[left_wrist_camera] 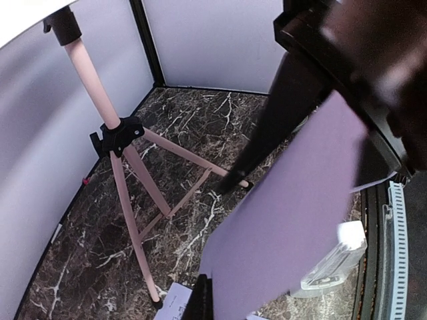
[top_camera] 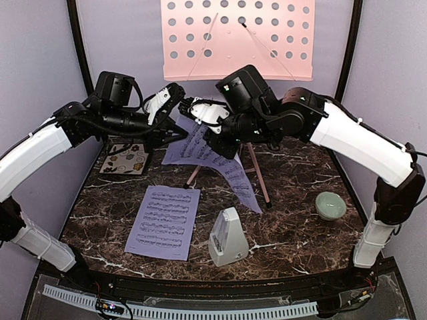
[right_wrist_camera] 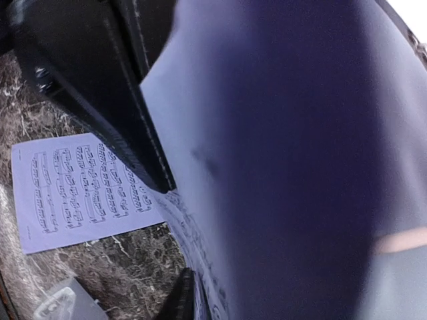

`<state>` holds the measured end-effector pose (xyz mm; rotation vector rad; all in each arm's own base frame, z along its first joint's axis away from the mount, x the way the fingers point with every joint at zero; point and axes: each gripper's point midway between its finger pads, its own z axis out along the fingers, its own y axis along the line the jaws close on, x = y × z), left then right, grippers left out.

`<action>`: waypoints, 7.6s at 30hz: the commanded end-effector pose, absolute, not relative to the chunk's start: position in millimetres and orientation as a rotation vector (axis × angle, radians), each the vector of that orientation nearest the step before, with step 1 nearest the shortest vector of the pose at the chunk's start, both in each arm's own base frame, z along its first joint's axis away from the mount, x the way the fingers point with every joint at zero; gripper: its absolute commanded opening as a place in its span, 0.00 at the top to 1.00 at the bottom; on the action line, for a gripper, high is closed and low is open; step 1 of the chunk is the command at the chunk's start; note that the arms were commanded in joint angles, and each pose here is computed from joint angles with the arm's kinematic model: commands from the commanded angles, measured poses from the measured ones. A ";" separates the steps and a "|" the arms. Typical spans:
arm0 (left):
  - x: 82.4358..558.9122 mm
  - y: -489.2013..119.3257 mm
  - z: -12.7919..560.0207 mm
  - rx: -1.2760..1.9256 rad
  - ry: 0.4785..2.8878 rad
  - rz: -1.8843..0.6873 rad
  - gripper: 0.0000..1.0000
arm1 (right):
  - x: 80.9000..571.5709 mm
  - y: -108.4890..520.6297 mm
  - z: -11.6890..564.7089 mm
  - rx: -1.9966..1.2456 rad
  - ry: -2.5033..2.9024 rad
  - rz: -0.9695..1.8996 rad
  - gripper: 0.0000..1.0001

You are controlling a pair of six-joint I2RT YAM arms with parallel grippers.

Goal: Set up the instrument practice props

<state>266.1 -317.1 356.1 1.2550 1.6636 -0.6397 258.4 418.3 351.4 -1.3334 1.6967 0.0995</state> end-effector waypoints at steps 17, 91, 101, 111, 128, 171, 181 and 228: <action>263.5 -255.3 373.2 0.873 1.487 -0.893 0.18 | 225.0 387.5 478.2 -1.027 1.438 0.653 1.00; 303.5 -306.8 546.9 0.702 1.279 -0.674 0.48 | 270.4 299.2 582.3 -0.676 1.376 0.586 1.00; 331.0 -295.7 556.0 0.583 1.314 -0.489 0.50 | 271.7 260.5 611.4 -0.562 1.324 0.466 1.00; 346.2 -304.5 551.6 0.604 1.306 -0.427 0.51 | 285.8 231.2 634.9 -0.488 1.321 0.243 1.00; 359.0 -355.1 566.3 0.699 1.233 -0.577 0.54 | 296.9 223.3 630.0 -0.451 1.327 0.144 1.00; 345.3 -353.2 579.8 0.642 0.943 -0.549 1.00 | 317.3 260.4 654.0 -0.347 1.189 0.309 1.00; 349.5 -346.7 584.1 0.594 0.936 -0.525 1.00 | 326.3 245.6 643.1 -0.298 1.256 0.214 1.00; 324.8 -369.5 575.8 0.784 0.818 -0.557 1.00 | 335.0 336.6 651.4 -0.697 0.929 0.088 1.00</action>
